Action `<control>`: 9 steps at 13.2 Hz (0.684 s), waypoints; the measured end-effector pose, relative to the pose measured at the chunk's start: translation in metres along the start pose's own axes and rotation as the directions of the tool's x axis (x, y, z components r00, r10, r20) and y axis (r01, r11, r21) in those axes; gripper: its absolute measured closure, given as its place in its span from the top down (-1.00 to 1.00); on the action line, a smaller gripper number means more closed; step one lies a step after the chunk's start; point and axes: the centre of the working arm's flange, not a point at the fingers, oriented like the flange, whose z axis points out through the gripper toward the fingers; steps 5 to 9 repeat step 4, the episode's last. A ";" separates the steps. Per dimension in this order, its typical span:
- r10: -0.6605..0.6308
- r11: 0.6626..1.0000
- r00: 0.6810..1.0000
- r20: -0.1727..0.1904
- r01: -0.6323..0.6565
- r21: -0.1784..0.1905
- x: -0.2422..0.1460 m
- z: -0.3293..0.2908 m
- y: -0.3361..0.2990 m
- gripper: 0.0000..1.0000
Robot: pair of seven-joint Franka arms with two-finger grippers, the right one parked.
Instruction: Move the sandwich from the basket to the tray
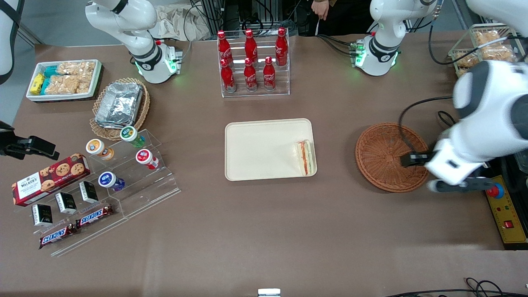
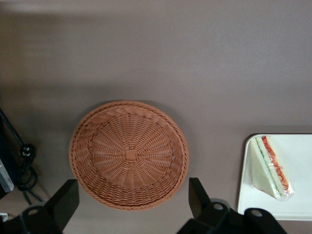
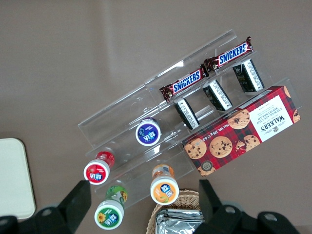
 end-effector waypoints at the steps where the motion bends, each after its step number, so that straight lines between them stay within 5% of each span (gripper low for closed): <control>1: 0.000 1.000 1.000 -0.005 0.000 -0.017 0.001 -0.005 -0.020 1.00; 9: 0.004 1.000 1.000 -0.027 -0.005 -0.024 -0.004 -0.021 -0.054 1.00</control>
